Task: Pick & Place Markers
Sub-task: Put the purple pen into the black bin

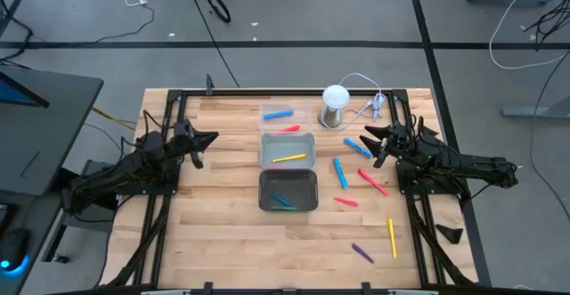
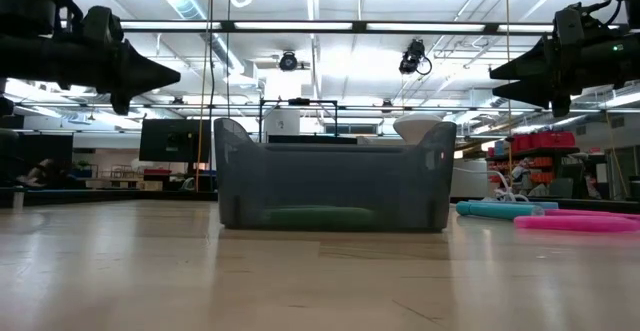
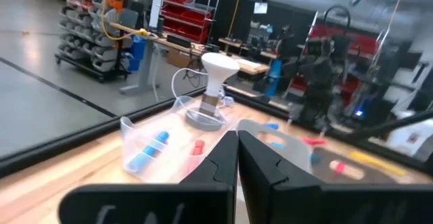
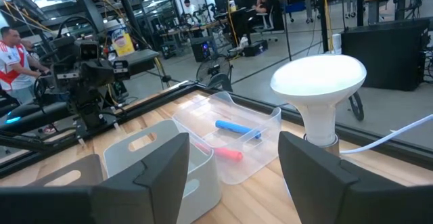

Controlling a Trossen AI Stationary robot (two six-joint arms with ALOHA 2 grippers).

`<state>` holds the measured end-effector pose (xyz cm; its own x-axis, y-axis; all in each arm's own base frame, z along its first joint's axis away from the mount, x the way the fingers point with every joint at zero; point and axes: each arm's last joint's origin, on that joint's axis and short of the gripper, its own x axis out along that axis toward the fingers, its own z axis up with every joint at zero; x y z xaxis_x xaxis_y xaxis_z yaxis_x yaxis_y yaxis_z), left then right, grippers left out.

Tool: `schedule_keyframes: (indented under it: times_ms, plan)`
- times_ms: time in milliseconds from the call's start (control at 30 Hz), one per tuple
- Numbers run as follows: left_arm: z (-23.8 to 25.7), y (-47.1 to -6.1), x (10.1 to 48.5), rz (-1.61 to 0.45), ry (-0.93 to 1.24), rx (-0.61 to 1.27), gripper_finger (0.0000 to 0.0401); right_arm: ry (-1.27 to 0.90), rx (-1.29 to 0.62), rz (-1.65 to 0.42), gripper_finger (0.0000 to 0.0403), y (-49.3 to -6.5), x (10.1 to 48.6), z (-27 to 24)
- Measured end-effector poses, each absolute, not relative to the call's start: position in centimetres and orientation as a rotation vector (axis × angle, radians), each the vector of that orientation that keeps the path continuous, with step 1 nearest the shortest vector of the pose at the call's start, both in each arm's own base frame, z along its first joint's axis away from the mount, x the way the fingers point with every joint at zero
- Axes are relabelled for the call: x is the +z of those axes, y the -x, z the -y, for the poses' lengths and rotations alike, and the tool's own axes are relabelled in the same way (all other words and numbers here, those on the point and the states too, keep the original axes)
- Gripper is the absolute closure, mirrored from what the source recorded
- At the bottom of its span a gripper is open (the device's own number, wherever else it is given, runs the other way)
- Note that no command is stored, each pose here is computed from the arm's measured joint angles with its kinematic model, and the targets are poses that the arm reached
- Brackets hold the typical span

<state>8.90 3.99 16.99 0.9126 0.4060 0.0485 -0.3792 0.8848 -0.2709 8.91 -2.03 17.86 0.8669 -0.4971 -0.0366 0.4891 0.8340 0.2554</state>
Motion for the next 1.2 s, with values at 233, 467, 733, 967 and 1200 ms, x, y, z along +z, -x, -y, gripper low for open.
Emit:
schedule_keyframes:
  times_ms: [233,467,733,967,1200]
  plan:
    - [-3.98,-8.9,17.13,0.119,0.259,0.407,0.0387,-0.262,-0.522,0.032,0.0172,-8.91,17.86,2.03]
    - [-3.99,-8.89,17.18,0.125,0.258,0.407,0.0387,-0.262,-0.523,0.032,0.0172,-8.91,17.86,2.03]
    - [-3.99,-8.89,17.19,0.125,0.258,0.408,0.0387,-0.264,-0.532,0.046,0.0172,-8.9,17.99,2.06]
    - [-3.99,-8.89,17.2,0.126,0.257,0.408,0.0387,-0.27,-0.566,0.085,0.0172,-8.84,18.29,2.16]
    - [-3.99,-8.89,17.21,0.127,0.257,0.408,0.0387,-0.31,-0.566,0.095,0.0172,-8.84,18.28,2.16]
